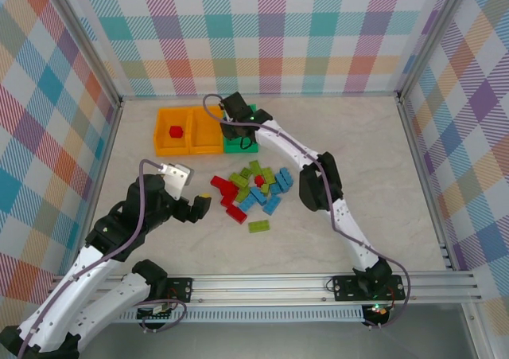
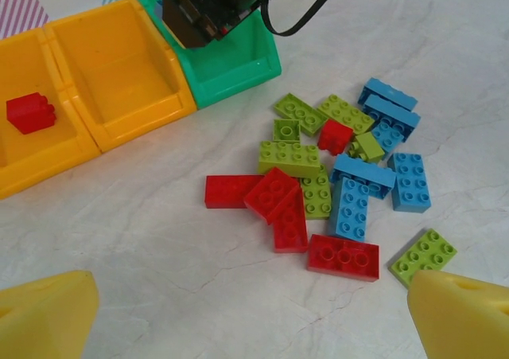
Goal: Sort the legos into containers by color
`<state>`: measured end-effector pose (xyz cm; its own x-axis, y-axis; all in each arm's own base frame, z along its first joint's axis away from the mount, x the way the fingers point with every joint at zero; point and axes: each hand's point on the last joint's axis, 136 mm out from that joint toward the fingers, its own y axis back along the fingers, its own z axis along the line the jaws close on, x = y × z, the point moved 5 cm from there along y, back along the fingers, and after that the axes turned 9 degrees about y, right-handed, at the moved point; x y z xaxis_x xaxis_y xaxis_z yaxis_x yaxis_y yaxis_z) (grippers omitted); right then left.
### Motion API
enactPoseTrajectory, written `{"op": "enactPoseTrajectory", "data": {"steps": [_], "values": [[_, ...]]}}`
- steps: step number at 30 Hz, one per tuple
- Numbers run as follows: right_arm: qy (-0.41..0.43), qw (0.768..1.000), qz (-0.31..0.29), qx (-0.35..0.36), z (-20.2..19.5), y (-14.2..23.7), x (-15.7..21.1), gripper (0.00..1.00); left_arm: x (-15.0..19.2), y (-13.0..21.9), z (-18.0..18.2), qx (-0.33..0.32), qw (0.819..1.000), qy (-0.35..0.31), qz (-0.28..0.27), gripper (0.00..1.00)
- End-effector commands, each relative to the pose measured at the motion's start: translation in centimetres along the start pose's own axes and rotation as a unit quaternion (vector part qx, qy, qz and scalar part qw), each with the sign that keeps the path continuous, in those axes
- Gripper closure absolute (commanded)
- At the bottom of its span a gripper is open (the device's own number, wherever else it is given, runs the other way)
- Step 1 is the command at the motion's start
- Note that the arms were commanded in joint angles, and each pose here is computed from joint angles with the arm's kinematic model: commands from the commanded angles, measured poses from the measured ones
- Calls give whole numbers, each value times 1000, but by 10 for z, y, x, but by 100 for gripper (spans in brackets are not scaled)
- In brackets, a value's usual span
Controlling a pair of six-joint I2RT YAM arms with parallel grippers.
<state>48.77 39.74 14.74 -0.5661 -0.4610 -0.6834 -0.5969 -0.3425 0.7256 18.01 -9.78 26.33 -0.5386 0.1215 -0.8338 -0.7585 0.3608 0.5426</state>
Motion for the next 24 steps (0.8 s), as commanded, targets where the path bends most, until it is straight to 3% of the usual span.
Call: {"op": "enactPoseTrajectory", "data": {"steps": [1,2,3,10,18,21,24], "values": [[3,1000,17,4,-8,13,-5,63,-1,-1,6,-17,1000,7,-5,0],[3,1000,24,0,-8,11,-3,54,-1,-1,6,-18,1000,7,-5,0],[4,1000,27,-2,-7,11,-2,52,-1,-1,7,-21,1000,7,-6,0],[33,998,47,4,-11,31,-3,52,-2,-1,9,-26,1000,7,-9,0],[106,991,77,11,-24,88,-3,52,-1,-2,9,-25,1000,10,-5,0],[117,987,109,-2,-32,111,4,49,0,-3,8,-22,1000,11,-1,0],[111,983,137,-59,-39,136,12,39,1,-8,5,-13,1000,20,11,0]]}}
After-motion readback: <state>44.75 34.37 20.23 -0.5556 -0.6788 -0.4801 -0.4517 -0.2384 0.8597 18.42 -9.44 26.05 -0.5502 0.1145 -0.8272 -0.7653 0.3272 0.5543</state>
